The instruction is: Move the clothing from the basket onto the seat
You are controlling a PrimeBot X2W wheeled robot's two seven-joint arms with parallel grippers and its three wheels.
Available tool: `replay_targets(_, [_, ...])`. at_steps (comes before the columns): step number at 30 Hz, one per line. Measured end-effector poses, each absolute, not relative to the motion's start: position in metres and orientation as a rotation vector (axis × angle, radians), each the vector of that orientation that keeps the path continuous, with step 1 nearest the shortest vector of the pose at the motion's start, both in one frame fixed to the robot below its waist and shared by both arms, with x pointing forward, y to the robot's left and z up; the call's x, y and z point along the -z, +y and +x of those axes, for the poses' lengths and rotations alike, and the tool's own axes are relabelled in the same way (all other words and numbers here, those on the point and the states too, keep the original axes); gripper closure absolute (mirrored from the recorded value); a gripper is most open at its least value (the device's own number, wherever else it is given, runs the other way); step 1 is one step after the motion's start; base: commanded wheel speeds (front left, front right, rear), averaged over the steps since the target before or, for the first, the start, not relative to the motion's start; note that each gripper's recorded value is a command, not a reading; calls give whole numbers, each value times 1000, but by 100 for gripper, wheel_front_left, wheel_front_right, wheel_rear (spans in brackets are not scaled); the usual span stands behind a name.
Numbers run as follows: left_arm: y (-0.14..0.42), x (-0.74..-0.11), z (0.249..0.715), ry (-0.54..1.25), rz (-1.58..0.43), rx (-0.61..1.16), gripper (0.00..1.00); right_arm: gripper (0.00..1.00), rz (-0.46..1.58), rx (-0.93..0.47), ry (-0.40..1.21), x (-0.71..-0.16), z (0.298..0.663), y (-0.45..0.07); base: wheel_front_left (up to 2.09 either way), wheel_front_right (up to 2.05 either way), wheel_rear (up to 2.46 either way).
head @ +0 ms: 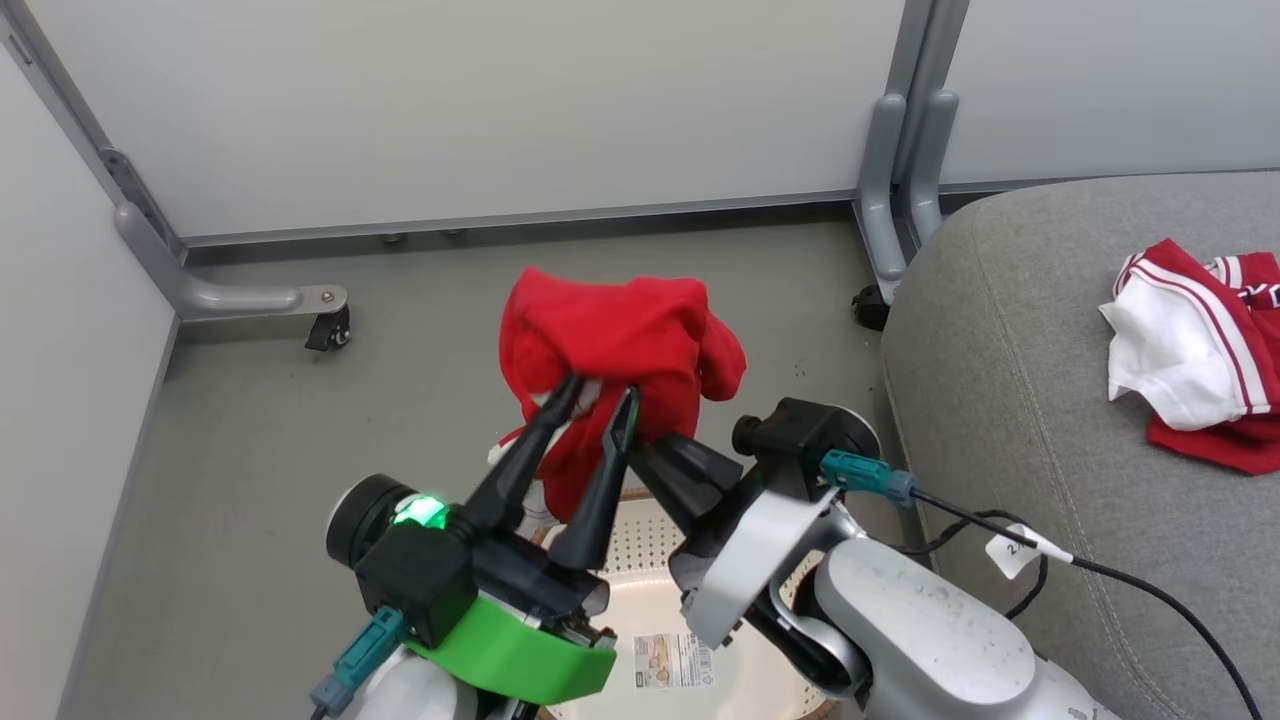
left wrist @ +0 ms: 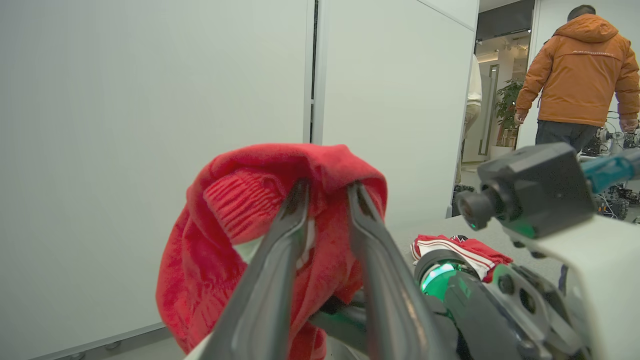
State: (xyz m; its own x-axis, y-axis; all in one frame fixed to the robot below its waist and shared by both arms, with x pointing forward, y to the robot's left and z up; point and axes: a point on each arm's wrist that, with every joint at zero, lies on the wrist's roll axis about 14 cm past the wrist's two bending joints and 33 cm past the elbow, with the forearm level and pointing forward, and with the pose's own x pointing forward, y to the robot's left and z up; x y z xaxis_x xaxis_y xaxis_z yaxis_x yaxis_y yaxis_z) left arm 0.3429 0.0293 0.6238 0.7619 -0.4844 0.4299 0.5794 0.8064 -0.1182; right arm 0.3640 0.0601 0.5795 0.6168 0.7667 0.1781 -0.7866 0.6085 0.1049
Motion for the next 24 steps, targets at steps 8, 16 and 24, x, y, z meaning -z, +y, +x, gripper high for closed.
replay_targets(8, [32, -599, 343, -324, -224, 577, 0, 100, 165, -827, -146, -583, 382, 40, 0, 0, 0])
replay_targets(16, [33, -558, 336, -183, -162, 602, 0, 100, 149, -778, -142, -579, 395, 25, 0, 0, 0])
replay_targets(24, [32, -539, 329, -110, -146, 617, 0, 100, 144, -762, -136, -577, 398, 21, 0, 0, 0])
